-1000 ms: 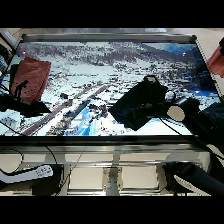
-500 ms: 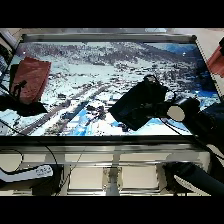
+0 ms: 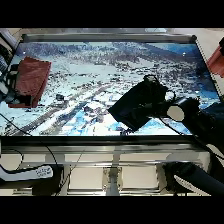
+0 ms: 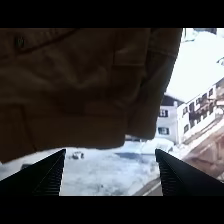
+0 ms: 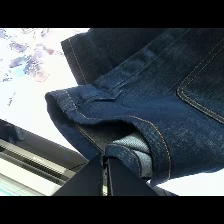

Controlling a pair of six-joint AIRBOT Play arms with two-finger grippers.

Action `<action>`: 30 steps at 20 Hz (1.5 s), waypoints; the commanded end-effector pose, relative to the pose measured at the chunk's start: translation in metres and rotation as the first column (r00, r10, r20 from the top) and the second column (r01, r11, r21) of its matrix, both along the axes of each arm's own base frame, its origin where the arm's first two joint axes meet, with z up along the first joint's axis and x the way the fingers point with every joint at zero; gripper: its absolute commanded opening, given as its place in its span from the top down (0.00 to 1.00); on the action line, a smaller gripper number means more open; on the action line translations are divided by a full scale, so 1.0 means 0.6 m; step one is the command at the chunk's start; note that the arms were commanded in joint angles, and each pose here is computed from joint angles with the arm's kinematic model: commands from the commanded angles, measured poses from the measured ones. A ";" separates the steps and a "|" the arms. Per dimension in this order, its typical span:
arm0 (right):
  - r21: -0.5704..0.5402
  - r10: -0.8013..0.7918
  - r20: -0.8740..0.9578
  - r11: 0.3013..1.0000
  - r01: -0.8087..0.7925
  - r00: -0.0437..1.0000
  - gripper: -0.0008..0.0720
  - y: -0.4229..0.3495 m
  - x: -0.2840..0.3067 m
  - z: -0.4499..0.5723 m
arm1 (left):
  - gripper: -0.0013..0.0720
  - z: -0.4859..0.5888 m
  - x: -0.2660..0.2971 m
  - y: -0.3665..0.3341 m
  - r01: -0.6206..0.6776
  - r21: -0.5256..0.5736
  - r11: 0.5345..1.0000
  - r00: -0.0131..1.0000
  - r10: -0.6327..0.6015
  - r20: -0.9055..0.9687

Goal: Fold the clothes and pants, and hang the long-sleeved shirts on hangers.

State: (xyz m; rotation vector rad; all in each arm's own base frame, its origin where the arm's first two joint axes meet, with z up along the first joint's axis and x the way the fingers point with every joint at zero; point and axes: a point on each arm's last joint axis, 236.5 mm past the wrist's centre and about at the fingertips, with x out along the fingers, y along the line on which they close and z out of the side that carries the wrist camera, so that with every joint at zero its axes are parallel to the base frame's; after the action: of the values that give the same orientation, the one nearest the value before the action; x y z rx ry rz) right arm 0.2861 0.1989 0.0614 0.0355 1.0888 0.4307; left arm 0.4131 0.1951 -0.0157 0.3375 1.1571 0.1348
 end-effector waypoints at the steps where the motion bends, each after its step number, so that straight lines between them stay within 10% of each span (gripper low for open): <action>1: 0.004 0.001 -0.002 1.000 0.000 1.000 0.97 0.002 -0.001 0.001 | 0.12 -0.014 0.053 -0.016 0.115 0.112 0.987 0.993 -0.118 0.018; 19: 0.004 0.001 0.000 1.000 -0.001 1.000 0.97 0.002 0.000 0.001 | 0.36 -0.065 0.010 0.085 -0.027 0.171 0.985 0.998 0.036 -0.051; 22: 0.005 0.000 -0.001 1.000 0.000 1.000 0.97 0.002 0.000 0.001 | 0.95 -0.067 0.002 0.086 -0.035 0.168 0.985 0.997 0.047 -0.068; 28: -0.007 0.005 0.004 1.000 -0.005 1.000 0.97 -0.001 0.001 0.000 | 0.95 0.086 0.033 0.077 -0.069 0.202 0.977 0.991 0.044 0.125; 29: -0.035 0.023 0.010 0.999 -0.022 1.000 0.95 -0.008 0.000 -0.003 | 0.95 0.137 0.043 0.074 -0.083 0.204 0.975 0.980 0.043 0.193; 30: -0.073 0.035 -0.003 0.997 -0.035 0.999 0.66 -0.019 -0.005 -0.009 | 0.95 0.194 0.050 0.067 -0.097 0.203 0.974 0.962 0.040 0.269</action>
State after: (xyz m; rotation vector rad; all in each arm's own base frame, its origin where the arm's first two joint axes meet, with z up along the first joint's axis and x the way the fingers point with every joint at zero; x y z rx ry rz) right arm 0.2858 0.1977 0.0607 0.0233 1.0901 0.4319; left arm 0.4337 0.2433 0.0326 0.4777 1.0434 0.3222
